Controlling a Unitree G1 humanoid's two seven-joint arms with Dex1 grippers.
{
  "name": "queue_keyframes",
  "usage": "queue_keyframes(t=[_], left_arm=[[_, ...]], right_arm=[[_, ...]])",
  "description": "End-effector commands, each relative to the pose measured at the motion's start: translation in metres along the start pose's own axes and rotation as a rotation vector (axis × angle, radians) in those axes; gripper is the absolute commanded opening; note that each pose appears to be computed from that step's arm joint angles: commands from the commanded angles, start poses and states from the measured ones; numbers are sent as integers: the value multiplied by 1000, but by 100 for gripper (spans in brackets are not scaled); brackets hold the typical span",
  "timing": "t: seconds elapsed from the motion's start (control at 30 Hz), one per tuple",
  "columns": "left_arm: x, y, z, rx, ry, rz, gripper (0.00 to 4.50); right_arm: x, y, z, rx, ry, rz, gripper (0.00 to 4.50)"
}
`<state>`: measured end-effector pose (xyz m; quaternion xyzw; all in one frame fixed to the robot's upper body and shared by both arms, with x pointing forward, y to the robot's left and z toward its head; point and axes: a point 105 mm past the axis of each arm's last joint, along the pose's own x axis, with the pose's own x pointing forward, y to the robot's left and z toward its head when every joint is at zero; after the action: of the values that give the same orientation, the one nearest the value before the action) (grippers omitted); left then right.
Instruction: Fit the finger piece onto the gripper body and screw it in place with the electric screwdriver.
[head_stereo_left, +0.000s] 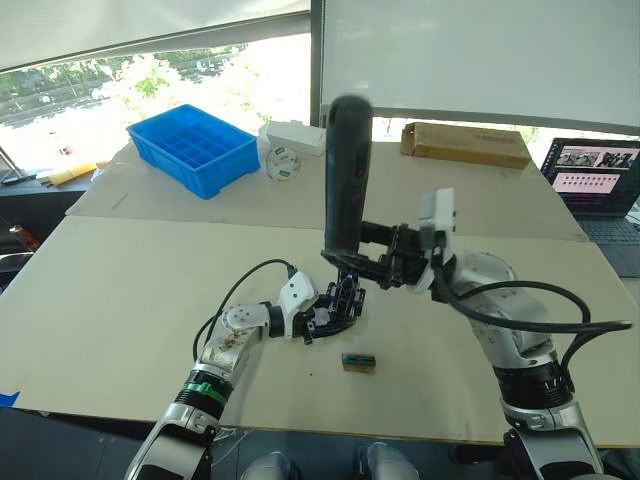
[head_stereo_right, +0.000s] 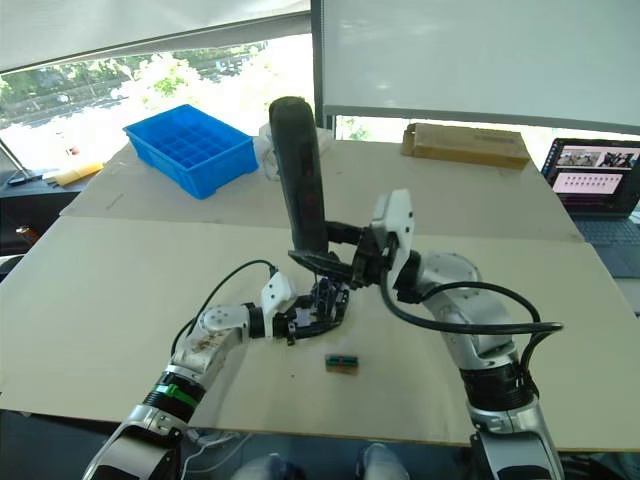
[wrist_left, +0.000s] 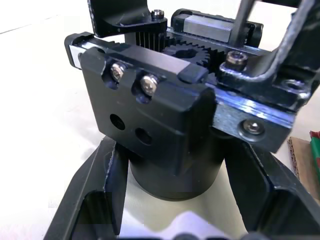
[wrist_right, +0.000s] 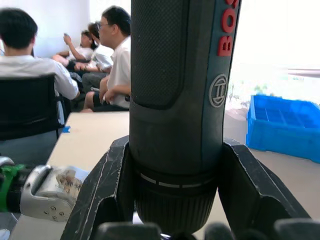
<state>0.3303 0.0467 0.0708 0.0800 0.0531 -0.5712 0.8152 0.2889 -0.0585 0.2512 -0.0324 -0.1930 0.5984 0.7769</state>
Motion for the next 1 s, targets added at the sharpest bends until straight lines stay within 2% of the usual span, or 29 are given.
queue_keyframes(t=[0.03, 0.37, 0.43, 0.5, 0.53, 0.67, 0.83, 1.0], left_arm=[[-4, -1, -27, -38, 107, 9, 232], [-2, -1, -23, -56, 76, 41, 232], [-3, -6, -23, -64, 65, 24, 338], [-5, -7, -20, -40, 54, 32, 420], [-8, -5, -20, -39, 50, 50, 446], [-26, 2, -18, -38, 35, 98, 446], [-63, 7, -20, -61, 37, 126, 446], [-125, 5, -23, -73, 67, 107, 446]], right_arm=[[0, 8, 46, -116, -163, 34, 192], [-11, 22, 63, -112, -194, 41, 192], [-19, 26, 69, -121, -190, 14, 192], [-26, 28, 73, -117, -185, -7, 192], [-28, 30, 73, -115, -178, -11, 192], [-37, 26, 76, -129, -158, -66, 192], [-64, 19, 74, -166, -85, -168, 192], [-102, 19, 66, -197, 26, -293, 192]])
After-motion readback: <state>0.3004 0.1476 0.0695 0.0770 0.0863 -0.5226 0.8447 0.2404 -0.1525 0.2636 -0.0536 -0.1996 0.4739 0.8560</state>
